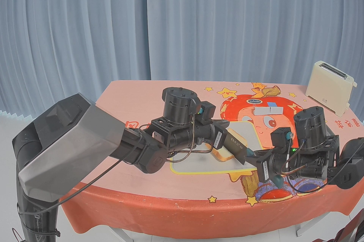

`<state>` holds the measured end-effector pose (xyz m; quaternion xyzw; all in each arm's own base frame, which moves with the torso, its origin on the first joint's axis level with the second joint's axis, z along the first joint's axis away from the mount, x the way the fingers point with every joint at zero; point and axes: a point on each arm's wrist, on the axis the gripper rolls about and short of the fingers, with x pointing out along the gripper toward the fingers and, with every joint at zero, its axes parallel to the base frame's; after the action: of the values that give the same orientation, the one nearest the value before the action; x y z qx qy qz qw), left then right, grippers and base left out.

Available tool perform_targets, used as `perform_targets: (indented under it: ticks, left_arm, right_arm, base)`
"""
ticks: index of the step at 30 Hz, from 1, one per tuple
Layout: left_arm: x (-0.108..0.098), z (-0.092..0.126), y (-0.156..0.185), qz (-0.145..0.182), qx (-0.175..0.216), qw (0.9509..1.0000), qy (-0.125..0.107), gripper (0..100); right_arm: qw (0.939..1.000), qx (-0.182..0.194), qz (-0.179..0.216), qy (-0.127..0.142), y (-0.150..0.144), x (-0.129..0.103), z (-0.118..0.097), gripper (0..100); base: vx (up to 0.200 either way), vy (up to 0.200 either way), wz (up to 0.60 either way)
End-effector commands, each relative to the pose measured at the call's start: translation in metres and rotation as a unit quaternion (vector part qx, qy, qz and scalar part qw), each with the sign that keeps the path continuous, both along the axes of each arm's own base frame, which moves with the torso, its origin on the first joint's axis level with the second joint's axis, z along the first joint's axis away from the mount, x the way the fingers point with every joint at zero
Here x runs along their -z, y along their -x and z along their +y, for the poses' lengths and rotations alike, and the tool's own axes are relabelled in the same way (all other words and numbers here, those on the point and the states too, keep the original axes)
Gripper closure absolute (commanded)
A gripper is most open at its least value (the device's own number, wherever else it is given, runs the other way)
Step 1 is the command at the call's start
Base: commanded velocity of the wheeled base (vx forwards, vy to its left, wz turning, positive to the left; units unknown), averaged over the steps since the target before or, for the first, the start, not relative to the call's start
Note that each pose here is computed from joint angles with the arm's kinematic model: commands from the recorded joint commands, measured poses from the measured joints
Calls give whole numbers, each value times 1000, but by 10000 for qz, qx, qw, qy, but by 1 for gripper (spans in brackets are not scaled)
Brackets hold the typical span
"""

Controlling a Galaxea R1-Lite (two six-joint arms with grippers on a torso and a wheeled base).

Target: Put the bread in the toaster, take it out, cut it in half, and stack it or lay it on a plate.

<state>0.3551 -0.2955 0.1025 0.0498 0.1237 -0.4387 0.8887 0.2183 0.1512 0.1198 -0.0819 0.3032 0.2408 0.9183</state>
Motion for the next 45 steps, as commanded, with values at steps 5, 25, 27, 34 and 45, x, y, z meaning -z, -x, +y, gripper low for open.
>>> perform_targets:
  ticks: [5, 25, 27, 34, 45]
  left_arm:
    - [6, 1, 1, 54, -6, 10000, -56, 100]
    - [-1, -1, 3, -17, 27, 10000, -8, 100]
    - [-2, -2, 3, -29, 35, 10000, 2, 100]
    - [6, 0, 2, 47, -25, 10000, -74, 100]
    - [16, 1, 1, 126, -54, 9998, -148, 100]
  right_arm:
    - [10000, -5, -26, -19, 0, 0, 0, 100]
    - [10000, -28, 68, 48, 1, 5, 1, 100]
    - [9999, -28, 99, 70, 1, 5, 1, 100]
    - [10000, -8, -17, -20, 1, 0, 0, 100]
    - [9998, 29, -131, -128, -2, -8, 0, 100]
  base:
    - [0, 0, 0]
    - [0, 0, 0]
    - [0, 0, 0]
    - [0, 0, 0]
    - [0, 0, 0]
